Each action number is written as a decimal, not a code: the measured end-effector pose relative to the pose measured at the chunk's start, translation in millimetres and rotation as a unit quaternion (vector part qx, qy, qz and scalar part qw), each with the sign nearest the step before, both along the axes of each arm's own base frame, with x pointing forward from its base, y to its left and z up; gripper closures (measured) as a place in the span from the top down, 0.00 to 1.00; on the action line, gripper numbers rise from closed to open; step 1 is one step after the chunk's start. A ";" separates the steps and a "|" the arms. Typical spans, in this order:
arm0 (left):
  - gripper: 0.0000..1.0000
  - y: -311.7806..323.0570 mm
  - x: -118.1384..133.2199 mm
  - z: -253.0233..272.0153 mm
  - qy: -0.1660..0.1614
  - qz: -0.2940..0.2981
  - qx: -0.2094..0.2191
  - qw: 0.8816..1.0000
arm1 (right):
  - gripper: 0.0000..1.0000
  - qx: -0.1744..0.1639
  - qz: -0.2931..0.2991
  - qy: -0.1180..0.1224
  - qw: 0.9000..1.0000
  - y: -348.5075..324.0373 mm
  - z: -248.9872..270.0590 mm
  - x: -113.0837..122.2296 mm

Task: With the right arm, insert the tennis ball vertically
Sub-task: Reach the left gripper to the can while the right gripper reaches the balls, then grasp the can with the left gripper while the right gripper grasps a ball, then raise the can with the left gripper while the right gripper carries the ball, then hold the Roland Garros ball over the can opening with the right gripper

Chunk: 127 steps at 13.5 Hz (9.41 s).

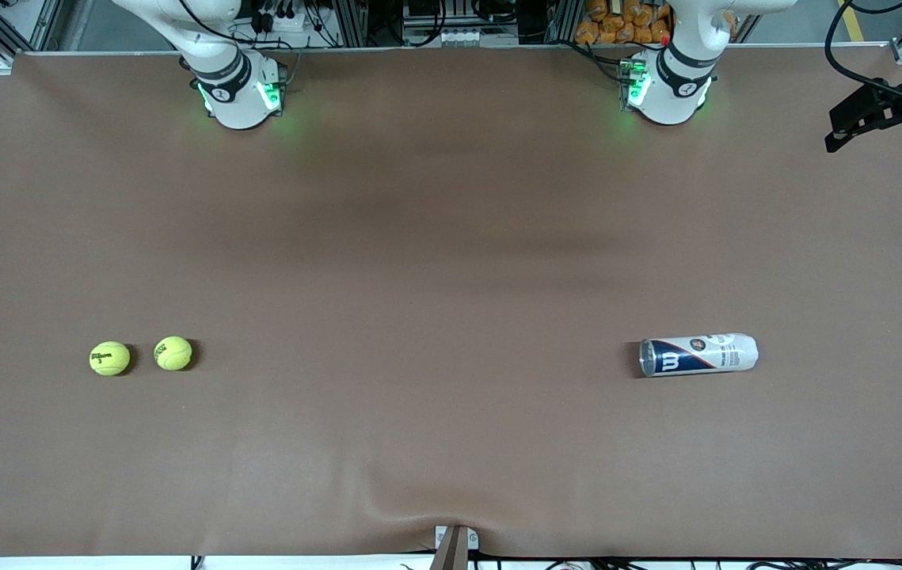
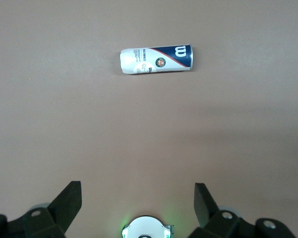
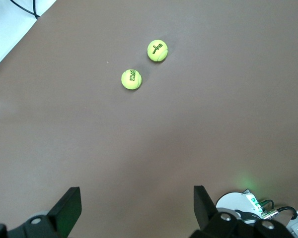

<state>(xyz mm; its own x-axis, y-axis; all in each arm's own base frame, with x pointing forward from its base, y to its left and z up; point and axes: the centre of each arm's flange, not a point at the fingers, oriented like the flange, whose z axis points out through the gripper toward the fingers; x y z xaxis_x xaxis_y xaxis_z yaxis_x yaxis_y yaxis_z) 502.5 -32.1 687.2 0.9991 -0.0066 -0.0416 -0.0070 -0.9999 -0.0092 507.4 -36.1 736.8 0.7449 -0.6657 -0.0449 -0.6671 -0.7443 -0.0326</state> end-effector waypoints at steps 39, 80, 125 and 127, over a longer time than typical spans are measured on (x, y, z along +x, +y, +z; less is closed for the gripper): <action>1.00 -110.8 144.0 -425.2 0.235 -0.554 0.123 0.789 | 1.00 -0.053 0.331 0.007 0.942 17.0 -195.3 73.7; 0.72 -206.5 163.7 -372.2 -0.011 -0.564 -0.088 0.821 | 0.67 -0.030 0.317 -0.037 0.947 -19.4 -529.0 128.7; 0.75 -579.6 -85.2 -495.9 -0.387 -0.232 -0.269 0.851 | 0.67 0.023 0.242 0.005 0.970 315.4 -252.0 31.1; 0.76 -581.0 -89.8 -497.2 -0.394 -0.232 -0.266 0.849 | 0.67 0.024 0.234 0.013 0.972 325.6 -265.3 31.2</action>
